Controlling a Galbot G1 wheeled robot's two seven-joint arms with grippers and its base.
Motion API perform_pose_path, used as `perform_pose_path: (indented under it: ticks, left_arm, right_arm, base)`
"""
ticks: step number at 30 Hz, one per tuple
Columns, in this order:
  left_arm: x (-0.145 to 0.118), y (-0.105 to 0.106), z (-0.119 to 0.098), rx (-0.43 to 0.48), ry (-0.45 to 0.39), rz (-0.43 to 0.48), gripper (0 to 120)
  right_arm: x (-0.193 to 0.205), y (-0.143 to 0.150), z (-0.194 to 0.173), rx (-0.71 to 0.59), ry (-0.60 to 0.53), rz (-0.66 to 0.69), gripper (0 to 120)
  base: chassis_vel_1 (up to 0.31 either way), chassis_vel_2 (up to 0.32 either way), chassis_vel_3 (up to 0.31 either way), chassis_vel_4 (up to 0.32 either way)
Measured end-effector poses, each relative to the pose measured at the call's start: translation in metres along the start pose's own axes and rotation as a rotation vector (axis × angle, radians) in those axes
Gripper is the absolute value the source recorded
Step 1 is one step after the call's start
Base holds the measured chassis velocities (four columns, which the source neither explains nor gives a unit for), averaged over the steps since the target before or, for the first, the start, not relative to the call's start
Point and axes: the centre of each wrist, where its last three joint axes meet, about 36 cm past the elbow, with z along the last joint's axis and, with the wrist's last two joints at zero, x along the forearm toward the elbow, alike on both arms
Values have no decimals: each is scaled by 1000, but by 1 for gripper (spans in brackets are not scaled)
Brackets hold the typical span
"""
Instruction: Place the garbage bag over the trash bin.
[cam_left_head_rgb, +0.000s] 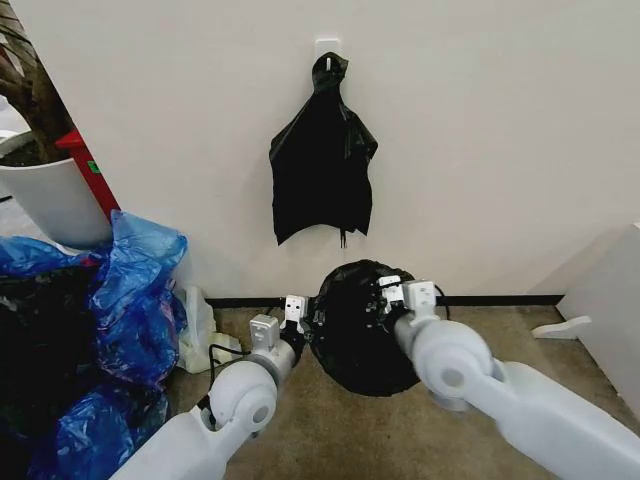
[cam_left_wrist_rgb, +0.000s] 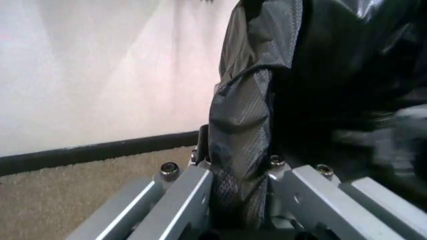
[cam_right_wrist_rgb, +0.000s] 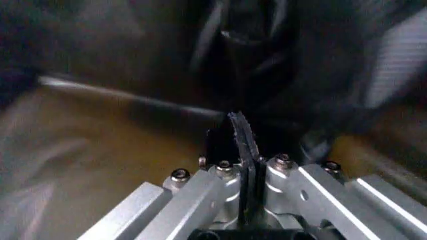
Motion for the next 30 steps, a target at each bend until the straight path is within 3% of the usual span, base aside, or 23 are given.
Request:
perform_pose_path:
  ticks: [14, 24, 30]
  left_arm:
    - [15, -10, -17, -3, -56, 55, 1]
    - [3, 3, -4, -61, -50, -9, 1]
    - [9, -1, -1, -65, -46, 6, 1]
  right_arm:
    - [-30, 18, 15, -62, 73, 78, 0]
    - [32, 27, -7, -97, 65, -15, 0]
    - [22, 28, -12, -122, 66, -8, 0]
  base:
    - [0, 0, 0, 0]
    - [0, 0, 0, 0]
    - [0, 0, 0, 0]
